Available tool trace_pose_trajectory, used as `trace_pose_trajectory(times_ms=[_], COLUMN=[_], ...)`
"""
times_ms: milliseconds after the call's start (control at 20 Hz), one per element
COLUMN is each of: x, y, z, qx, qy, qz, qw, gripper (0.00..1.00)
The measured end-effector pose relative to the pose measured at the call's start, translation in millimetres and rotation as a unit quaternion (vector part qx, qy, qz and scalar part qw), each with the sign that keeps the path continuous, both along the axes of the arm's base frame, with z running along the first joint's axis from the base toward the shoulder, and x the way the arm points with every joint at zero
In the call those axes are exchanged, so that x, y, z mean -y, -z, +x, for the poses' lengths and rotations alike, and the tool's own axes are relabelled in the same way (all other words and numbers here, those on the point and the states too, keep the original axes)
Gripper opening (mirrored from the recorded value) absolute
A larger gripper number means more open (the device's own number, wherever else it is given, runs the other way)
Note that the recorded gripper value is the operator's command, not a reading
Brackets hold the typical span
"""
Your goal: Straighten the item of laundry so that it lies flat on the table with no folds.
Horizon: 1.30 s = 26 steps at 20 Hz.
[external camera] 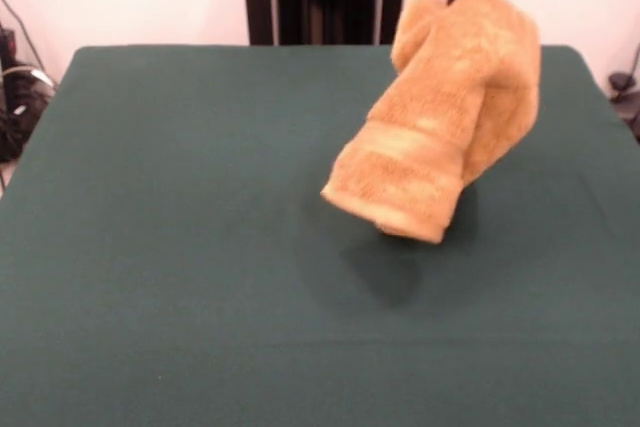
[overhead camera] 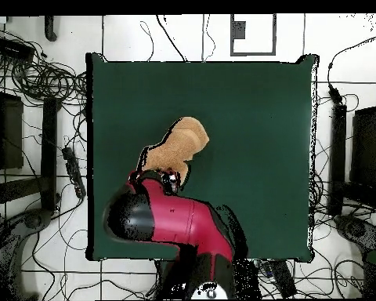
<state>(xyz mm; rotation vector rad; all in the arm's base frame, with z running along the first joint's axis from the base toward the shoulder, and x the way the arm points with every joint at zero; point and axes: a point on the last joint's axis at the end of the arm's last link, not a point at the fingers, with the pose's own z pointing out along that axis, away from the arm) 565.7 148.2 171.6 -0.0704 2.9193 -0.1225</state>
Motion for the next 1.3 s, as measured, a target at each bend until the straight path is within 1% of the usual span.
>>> trace_pose_trajectory(times_ms=[250,450,700,800,850,1000,1050,1200,1300], x=[-13,-13,-10,-8,-4,0,4,8,16], y=[-25,-39,-41,-40,-39,-37,-35,-33,-29], z=[-11.9,-13.3,-9.7,-4.6,3.4,13.6,26.3,36.3,51.8], qx=[-0.003,0.002,0.001,-0.001,-0.003,-0.007,-0.010,-0.011,-0.009], qy=[0.019,0.041,0.054,0.059,0.065,0.067,0.069,0.071,0.076], qz=[0.004,0.010,0.015,0.017,0.018,0.018,0.017,0.017,0.016], qw=[0.9998,0.9991,0.9984,0.9981,0.9977,0.9976,0.9974,0.9972,0.9969], gripper=[0.00,0.00,0.00,0.00,0.00,0.00,0.00,0.00,0.00])
